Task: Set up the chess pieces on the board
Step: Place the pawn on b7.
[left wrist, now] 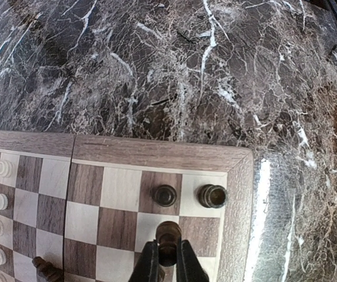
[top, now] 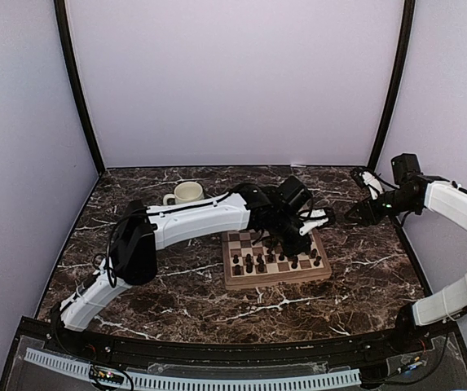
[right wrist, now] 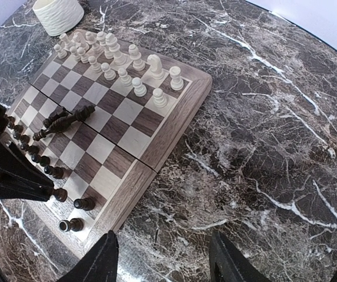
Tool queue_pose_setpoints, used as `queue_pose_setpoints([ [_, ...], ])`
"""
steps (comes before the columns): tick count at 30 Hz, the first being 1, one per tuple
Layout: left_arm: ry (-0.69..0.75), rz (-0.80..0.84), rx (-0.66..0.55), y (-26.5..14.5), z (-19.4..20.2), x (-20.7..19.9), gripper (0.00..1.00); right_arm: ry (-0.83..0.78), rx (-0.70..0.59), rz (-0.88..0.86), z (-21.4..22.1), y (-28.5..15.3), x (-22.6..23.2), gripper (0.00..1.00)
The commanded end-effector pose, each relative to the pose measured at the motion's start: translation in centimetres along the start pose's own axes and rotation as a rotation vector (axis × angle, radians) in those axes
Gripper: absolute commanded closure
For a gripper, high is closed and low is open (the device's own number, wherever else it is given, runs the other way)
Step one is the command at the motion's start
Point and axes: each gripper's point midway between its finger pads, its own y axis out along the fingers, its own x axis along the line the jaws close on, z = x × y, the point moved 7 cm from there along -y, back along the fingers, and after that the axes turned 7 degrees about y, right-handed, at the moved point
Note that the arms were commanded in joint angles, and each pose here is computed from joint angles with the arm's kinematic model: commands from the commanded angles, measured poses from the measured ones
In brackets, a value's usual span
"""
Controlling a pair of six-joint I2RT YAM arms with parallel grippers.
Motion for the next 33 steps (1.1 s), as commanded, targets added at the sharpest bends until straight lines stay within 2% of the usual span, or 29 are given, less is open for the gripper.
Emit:
queue_pose_setpoints([
  [1, 0.036, -0.037, 0.017, -0.6, -0.3, 0.2, 0.96, -0.012, -0.017, -0.023, -0.1, 0.1, 0.2, 0.46],
  [33, 0.052, -0.02, 0.057, 0.6, 0.7, -0.3, 0.95, -0.011, -0.007, -0.042, 0.0, 0.3, 0.2, 0.47],
])
